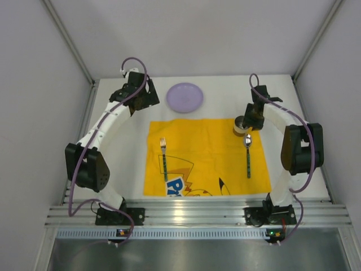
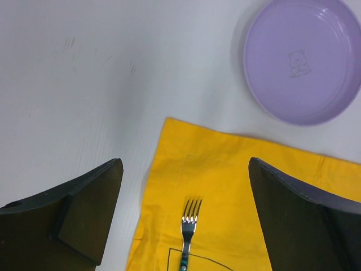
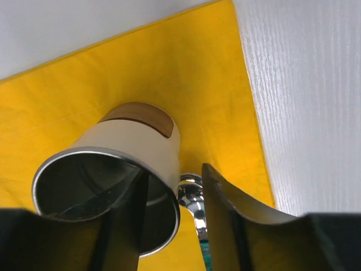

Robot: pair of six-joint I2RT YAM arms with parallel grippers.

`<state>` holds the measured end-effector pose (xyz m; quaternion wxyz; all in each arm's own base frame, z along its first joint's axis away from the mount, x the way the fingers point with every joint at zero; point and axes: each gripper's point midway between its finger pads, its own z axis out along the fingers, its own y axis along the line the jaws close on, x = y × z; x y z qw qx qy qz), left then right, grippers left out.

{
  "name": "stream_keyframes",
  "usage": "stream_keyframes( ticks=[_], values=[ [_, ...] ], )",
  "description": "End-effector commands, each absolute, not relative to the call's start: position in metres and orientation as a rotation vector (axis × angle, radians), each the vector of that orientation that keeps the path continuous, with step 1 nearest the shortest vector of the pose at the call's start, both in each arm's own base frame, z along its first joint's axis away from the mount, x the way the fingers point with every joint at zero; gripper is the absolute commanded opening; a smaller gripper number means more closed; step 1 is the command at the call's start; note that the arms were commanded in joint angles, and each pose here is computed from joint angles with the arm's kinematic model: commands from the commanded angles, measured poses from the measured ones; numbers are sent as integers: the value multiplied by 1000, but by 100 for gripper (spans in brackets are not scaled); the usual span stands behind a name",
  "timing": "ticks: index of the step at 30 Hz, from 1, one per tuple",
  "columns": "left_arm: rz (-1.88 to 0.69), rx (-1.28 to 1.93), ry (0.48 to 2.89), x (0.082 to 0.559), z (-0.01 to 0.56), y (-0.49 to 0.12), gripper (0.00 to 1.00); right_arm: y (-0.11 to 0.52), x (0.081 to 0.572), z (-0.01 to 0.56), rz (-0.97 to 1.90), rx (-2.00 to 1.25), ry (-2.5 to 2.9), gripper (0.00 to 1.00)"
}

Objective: Set the dinner table for one person

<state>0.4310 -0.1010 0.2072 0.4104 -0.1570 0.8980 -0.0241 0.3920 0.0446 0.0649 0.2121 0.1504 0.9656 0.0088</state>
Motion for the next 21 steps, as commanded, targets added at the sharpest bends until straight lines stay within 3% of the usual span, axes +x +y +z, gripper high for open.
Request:
stream_keyframes(
  ticks=[1,2,4,15,21],
  values=[
    [-127,-378,2169,462,228,-104,98,52,394,68,98,402,2653,49],
    [-163,-365,2194,472,222,-112,98,52,393,72,100,401,2645,73],
    [-184,-357,2230,482,211,-118,98,50,393,86,100,407,2616,92],
    [-355,-292,2292,548,151,-166,98,48,352,174,162,381,2452,94],
    [-425,-306,2365,565,102,-184,97,41,309,187,153,378,2448,94]
  ],
)
